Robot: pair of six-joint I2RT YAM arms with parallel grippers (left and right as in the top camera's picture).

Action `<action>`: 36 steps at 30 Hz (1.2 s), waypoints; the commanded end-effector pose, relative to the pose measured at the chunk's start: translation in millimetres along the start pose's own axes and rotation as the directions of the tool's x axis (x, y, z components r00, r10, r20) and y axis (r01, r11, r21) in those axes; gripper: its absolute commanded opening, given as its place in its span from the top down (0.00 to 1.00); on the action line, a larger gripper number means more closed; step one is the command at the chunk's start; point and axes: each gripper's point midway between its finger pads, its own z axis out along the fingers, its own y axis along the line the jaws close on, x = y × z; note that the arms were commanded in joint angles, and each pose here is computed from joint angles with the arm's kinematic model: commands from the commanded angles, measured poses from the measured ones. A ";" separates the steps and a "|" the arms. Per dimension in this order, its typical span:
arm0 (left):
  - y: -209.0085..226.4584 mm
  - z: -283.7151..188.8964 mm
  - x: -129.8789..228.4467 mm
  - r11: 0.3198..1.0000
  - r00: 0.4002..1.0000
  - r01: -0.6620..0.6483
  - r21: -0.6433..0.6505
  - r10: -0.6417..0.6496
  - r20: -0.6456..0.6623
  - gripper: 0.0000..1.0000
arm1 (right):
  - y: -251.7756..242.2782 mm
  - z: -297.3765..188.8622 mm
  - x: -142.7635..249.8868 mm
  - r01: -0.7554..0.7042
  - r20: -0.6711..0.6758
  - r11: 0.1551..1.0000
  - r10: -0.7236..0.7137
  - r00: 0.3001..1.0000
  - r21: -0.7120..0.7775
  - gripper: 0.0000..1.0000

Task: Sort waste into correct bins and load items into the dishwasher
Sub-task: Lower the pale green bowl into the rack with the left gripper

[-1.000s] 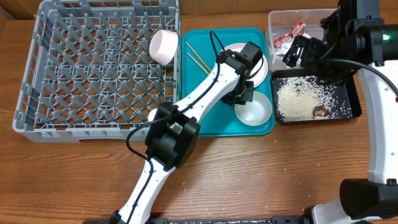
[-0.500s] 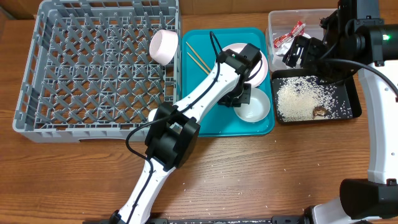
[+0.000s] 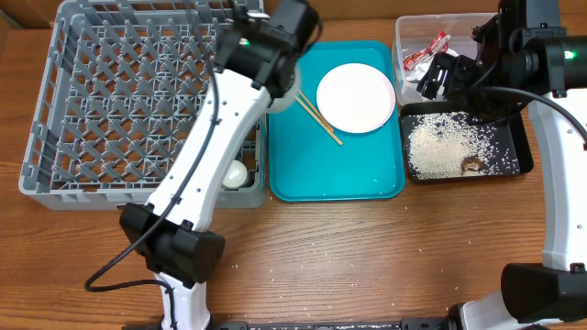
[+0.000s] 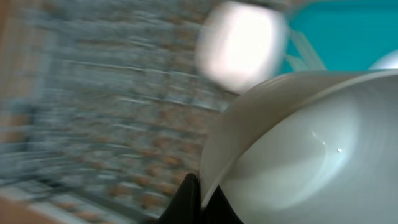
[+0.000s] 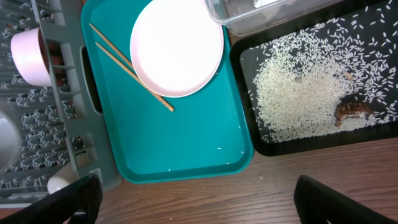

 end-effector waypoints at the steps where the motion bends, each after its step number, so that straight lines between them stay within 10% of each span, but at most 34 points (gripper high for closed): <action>1: 47.7 19.0 -13.5 0.939 0.994 -0.024 -0.344 0.059 0.090 0.96 | 0.7 -1.9 0.6 0.010 0.009 1.000 -0.010 1.000 0.003 0.00; 14: 70.8 39.6 16.9 0.758 0.968 0.015 -0.653 0.153 0.200 0.96 | 0.7 -1.8 0.6 0.010 0.008 1.000 -0.010 1.000 0.003 0.00; 36: 61.4 61.9 25.9 0.730 0.941 0.090 -0.678 0.159 0.297 0.96 | 0.7 -1.8 0.6 0.010 0.008 1.000 -0.010 1.000 0.003 0.00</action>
